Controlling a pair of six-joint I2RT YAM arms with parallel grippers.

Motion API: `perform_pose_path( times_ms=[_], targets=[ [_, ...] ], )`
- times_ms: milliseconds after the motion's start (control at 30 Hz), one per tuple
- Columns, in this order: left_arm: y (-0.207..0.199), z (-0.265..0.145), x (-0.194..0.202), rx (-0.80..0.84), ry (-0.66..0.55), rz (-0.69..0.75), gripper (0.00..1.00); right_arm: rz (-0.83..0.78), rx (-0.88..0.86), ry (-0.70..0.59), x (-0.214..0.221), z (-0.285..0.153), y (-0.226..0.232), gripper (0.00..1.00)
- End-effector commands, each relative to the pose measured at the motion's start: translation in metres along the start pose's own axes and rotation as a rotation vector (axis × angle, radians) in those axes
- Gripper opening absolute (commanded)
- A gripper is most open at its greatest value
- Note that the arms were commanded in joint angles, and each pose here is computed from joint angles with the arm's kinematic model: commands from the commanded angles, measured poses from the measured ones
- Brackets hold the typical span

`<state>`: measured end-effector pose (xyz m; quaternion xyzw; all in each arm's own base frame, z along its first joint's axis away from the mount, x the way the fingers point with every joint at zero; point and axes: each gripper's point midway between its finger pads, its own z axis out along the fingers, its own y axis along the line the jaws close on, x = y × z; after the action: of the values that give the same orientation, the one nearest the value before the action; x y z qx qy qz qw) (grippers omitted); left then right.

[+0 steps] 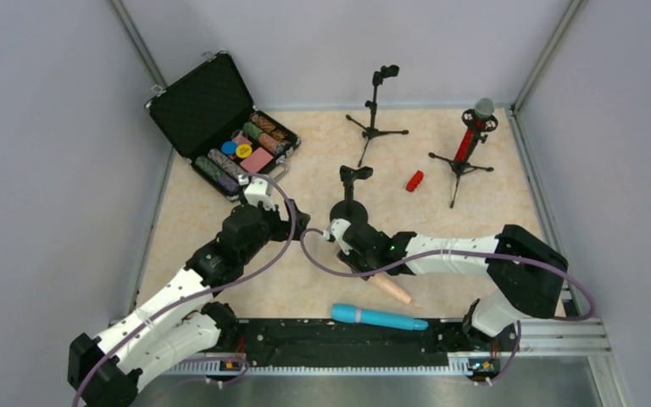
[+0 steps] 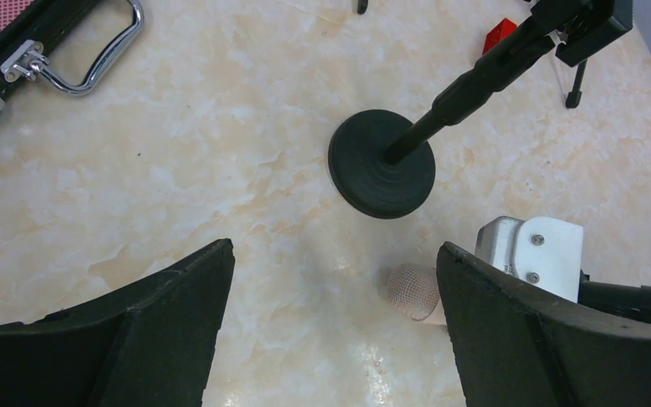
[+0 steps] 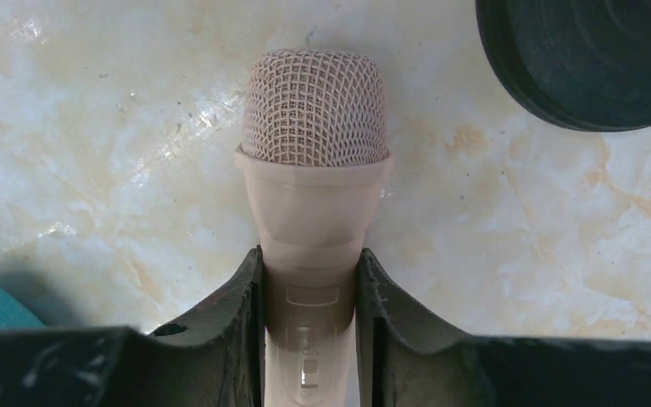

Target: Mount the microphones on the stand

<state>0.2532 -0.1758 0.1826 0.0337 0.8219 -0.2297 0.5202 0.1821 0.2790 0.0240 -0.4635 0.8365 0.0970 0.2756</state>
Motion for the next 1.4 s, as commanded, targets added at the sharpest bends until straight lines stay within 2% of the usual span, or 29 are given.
perform_pose_path(
  times_ms=[0,267,467,667,800,1000,1367],
  targets=[
    [0.004,-0.004,-0.009,-0.016,-0.039,0.006,0.93,0.018,-0.045,-0.058,-0.015,-0.005,0.003,0.00],
    [0.006,-0.008,-0.011,-0.028,-0.052,-0.005,0.93,-0.006,0.068,-0.216,-0.054,-0.033,-0.021,0.00],
    [0.000,-0.007,-0.017,-0.001,-0.082,-0.026,0.93,-0.006,0.199,-0.426,-0.093,-0.084,-0.049,0.00],
    [-0.020,-0.006,-0.024,0.097,-0.095,-0.040,0.93,0.051,0.286,-0.659,-0.123,-0.143,-0.069,0.00],
    [-0.042,-0.009,-0.031,0.215,-0.122,-0.058,0.93,0.110,0.280,-0.808,-0.137,-0.175,-0.072,0.00],
    [-0.082,-0.018,-0.035,0.446,-0.129,-0.071,0.94,0.148,0.137,-0.964,-0.158,-0.208,-0.055,0.00],
    [-0.152,-0.062,-0.039,0.921,-0.118,-0.034,0.93,0.368,-0.050,-1.272,-0.189,-0.269,-0.045,0.00]
  ],
)
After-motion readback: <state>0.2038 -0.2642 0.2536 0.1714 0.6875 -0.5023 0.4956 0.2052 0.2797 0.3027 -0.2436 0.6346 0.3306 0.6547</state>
